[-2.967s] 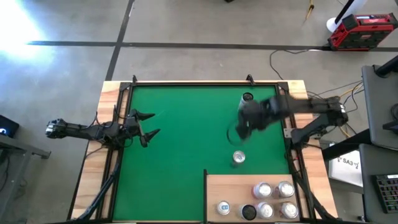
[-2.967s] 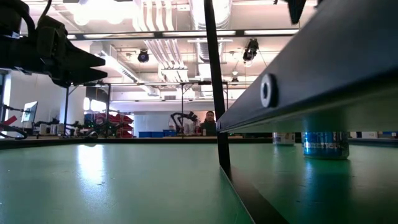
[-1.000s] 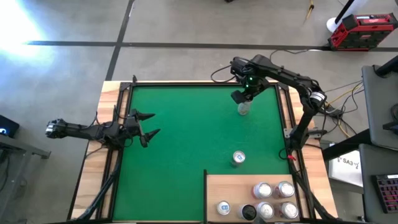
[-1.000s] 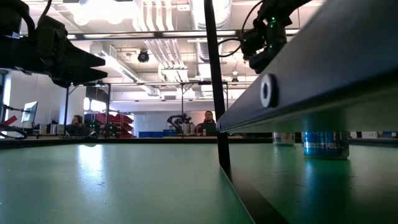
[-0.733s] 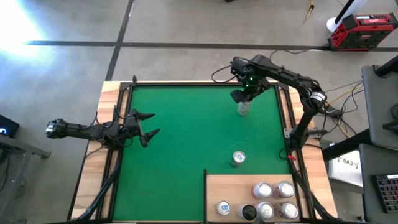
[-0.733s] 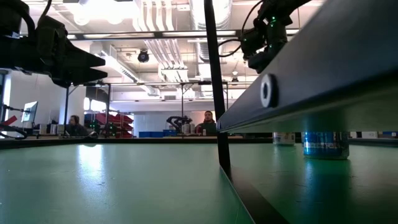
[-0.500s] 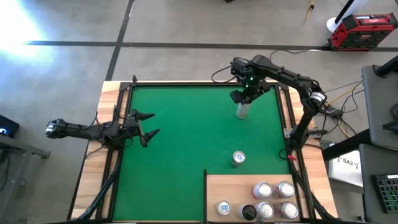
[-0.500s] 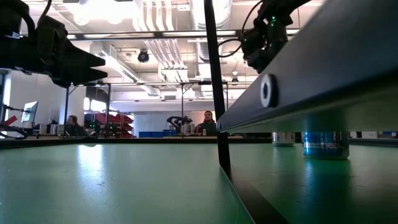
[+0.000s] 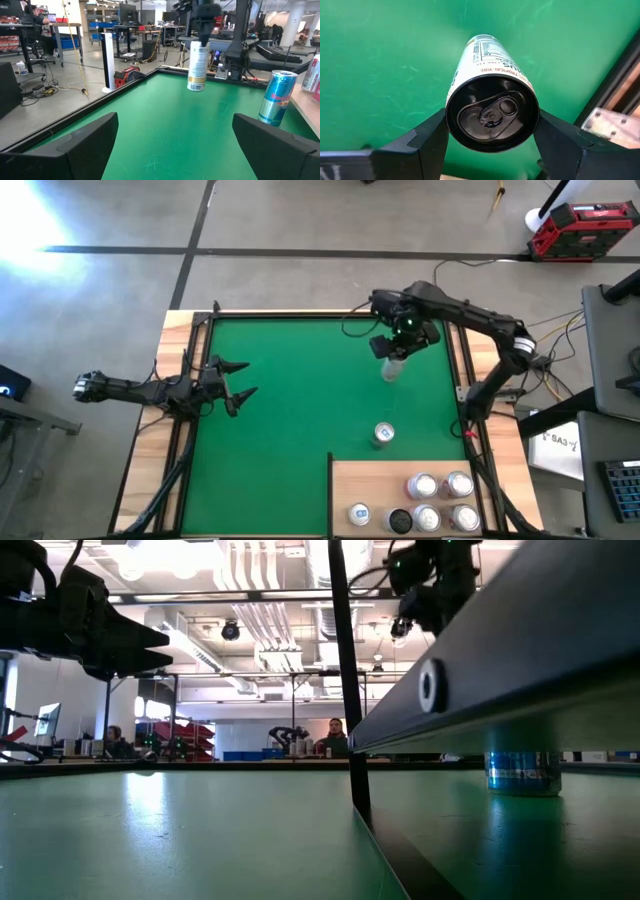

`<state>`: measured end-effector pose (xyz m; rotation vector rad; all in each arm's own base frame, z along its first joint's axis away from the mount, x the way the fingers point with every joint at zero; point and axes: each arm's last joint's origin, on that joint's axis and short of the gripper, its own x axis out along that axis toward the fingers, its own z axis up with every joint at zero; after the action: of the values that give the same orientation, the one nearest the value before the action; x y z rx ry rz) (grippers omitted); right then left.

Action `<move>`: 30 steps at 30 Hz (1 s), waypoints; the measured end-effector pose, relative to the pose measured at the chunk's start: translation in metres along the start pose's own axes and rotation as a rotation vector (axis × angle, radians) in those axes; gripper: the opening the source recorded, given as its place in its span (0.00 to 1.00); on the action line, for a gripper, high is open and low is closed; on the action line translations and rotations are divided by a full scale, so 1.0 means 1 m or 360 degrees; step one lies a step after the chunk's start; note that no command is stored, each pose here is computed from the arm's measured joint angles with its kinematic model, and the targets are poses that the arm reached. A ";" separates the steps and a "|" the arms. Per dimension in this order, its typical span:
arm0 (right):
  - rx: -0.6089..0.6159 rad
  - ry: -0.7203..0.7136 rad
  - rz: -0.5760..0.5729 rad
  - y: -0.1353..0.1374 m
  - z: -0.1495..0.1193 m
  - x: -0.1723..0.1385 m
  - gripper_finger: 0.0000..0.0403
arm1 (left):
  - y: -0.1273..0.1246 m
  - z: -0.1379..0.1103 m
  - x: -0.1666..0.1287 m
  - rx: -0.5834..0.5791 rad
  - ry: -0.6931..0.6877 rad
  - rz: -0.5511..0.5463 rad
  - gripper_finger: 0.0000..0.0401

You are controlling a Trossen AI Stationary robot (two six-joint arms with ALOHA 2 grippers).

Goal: Place canned beverage on shelf
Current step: Put the white-yellow soda can aligned with the white-yellow soda can on the shelf

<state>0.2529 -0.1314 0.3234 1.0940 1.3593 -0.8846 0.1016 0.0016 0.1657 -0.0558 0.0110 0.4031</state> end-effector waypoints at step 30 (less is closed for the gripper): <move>0.0158 -0.0095 -0.0074 0.019 -0.148 0.004 0.60 | 0.000 0.000 0.000 0.0001 0.0000 0.0001 0.94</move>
<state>0.2275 0.0153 0.3354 1.1065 1.3072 -1.0200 0.1015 0.0016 0.1658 -0.0555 0.0111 0.4034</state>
